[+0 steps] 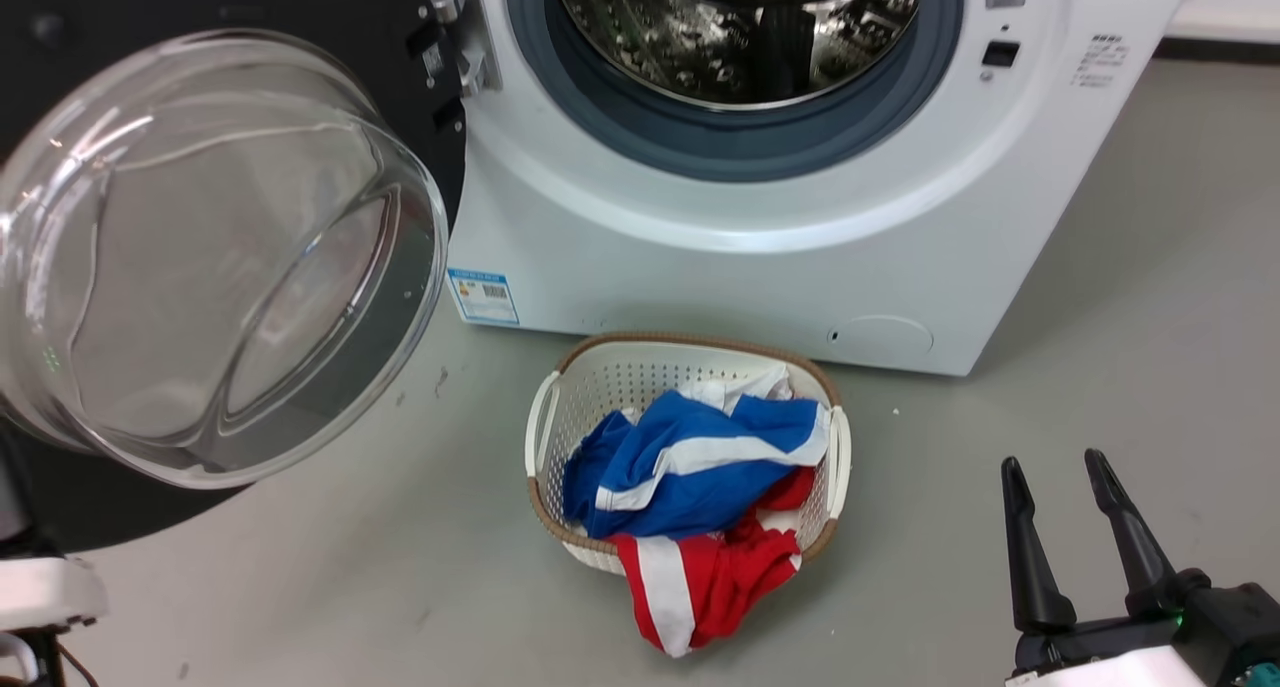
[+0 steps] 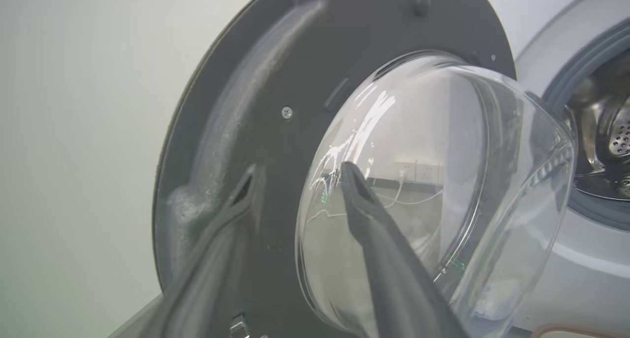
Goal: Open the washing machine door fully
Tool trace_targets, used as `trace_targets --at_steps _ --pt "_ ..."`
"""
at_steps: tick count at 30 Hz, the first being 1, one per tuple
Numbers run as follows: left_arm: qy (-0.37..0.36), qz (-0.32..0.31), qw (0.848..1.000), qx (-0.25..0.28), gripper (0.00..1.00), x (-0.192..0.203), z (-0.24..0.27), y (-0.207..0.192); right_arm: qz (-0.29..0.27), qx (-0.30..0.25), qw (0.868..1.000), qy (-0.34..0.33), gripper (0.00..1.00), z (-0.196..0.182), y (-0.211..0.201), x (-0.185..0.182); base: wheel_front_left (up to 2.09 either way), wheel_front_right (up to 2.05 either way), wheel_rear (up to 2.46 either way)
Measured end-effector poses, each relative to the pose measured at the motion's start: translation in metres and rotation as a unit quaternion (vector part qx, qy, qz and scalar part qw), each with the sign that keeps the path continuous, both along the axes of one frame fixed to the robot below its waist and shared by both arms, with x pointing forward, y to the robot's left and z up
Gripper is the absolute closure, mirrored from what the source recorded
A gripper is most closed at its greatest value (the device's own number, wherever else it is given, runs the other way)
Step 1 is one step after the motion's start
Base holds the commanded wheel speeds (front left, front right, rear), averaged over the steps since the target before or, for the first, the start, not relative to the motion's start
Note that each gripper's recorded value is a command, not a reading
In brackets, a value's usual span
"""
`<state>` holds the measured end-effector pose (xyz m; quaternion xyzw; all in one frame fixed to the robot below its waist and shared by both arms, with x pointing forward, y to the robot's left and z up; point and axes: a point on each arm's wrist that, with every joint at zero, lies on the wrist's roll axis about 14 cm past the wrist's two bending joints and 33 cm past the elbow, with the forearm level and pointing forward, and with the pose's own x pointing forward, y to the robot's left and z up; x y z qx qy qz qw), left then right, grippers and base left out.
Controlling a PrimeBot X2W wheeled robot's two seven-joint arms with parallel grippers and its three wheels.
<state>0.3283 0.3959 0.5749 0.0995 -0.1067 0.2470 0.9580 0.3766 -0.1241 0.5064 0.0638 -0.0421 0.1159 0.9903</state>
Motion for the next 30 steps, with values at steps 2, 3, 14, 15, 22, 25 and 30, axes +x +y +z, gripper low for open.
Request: trace_targets --at_steps 2,3,14,15,22,25,30 --pt "-0.012 -0.01 1.0 0.01 0.0 -0.003 0.009 -0.01 -0.002 0.0 1.0 -0.005 0.0 0.004 -0.001 -0.004 0.0 0.0 0.0" --pt "-0.019 -0.018 1.0 0.015 0.0 -0.004 0.014 -0.016 -0.003 0.0 1.0 -0.008 0.0 0.006 -0.002 -0.005 0.0 0.0 0.0" --pt "-0.072 -0.129 0.988 0.043 0.0 0.006 0.047 -0.093 -0.029 -0.003 0.998 -0.047 0.0 0.032 -0.02 -0.019 0.0 0.0 0.0" --pt "-0.072 -0.141 0.987 0.043 0.0 0.008 0.047 -0.101 -0.032 -0.004 0.998 -0.049 0.0 0.033 -0.021 -0.021 0.0 0.0 0.0" --pt "-0.064 -0.225 0.972 0.014 0.0 0.024 0.035 -0.16 -0.05 -0.008 0.997 -0.066 0.0 0.044 -0.032 -0.029 0.0 0.0 0.0" --pt "-0.051 -0.249 0.967 -0.005 0.0 0.028 0.022 -0.18 -0.053 -0.009 0.996 -0.065 0.0 0.043 -0.035 -0.033 0.0 0.0 0.0" --pt "-0.027 -0.271 0.961 -0.043 0.0 0.032 0.0 -0.201 -0.058 -0.009 0.996 -0.064 0.0 0.043 -0.038 -0.037 0.0 0.0 0.0"
